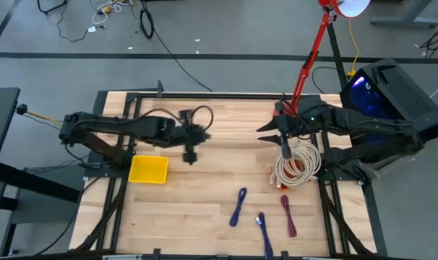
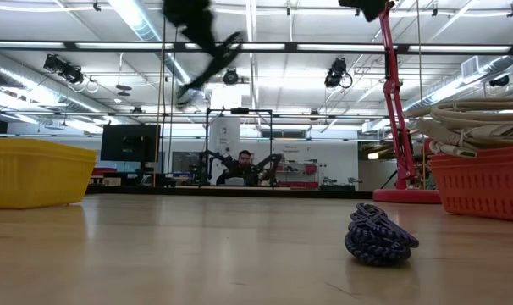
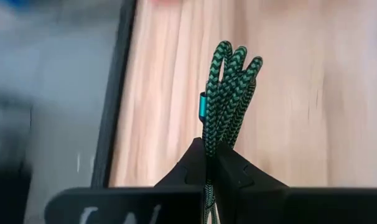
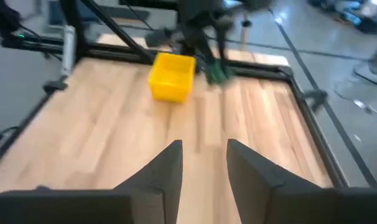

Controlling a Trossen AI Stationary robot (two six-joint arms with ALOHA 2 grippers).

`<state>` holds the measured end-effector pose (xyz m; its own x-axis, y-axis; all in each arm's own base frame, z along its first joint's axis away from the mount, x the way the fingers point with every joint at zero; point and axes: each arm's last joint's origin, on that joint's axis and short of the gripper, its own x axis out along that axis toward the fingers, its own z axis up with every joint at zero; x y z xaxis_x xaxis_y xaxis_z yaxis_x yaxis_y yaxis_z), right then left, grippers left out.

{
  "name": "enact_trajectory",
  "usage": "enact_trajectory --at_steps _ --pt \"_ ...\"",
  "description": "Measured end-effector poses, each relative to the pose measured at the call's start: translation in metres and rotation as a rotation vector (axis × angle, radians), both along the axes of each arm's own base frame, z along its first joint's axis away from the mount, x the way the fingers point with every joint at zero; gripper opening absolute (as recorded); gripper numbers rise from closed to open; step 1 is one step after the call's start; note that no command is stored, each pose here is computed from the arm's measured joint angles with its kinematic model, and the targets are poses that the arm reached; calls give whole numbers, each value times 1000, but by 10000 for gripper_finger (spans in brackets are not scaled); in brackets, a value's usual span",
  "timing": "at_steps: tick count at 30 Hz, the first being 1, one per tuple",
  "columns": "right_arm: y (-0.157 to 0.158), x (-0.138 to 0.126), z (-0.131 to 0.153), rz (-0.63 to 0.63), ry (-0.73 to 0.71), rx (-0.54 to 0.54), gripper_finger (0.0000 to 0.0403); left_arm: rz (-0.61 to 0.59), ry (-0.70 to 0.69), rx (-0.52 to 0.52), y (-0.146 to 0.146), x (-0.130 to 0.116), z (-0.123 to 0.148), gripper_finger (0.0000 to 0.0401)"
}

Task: Pick & Place USB Port
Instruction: Put the black and green charger cable into the yellow bin

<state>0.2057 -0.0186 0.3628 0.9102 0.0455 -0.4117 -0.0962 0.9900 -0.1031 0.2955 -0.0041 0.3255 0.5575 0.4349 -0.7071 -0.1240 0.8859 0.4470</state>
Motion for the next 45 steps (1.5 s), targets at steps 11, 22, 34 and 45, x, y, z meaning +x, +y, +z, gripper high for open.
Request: enact_trajectory --at_steps 11,22,34,45 --pt "-3 -13 -3 -124 78 -53 113 288 52 -306 -32 -70 15 9" --pt "-3 -13 -4 -124 86 -52 109 458 274 -306 -48 -87 -1 9" --pt "-2 -13 -6 -119 102 -35 109 448 534 -298 -72 -63 -38 9" --pt "-2 -15 -8 -126 134 -19 109 499 765 -277 -71 -87 -107 9"
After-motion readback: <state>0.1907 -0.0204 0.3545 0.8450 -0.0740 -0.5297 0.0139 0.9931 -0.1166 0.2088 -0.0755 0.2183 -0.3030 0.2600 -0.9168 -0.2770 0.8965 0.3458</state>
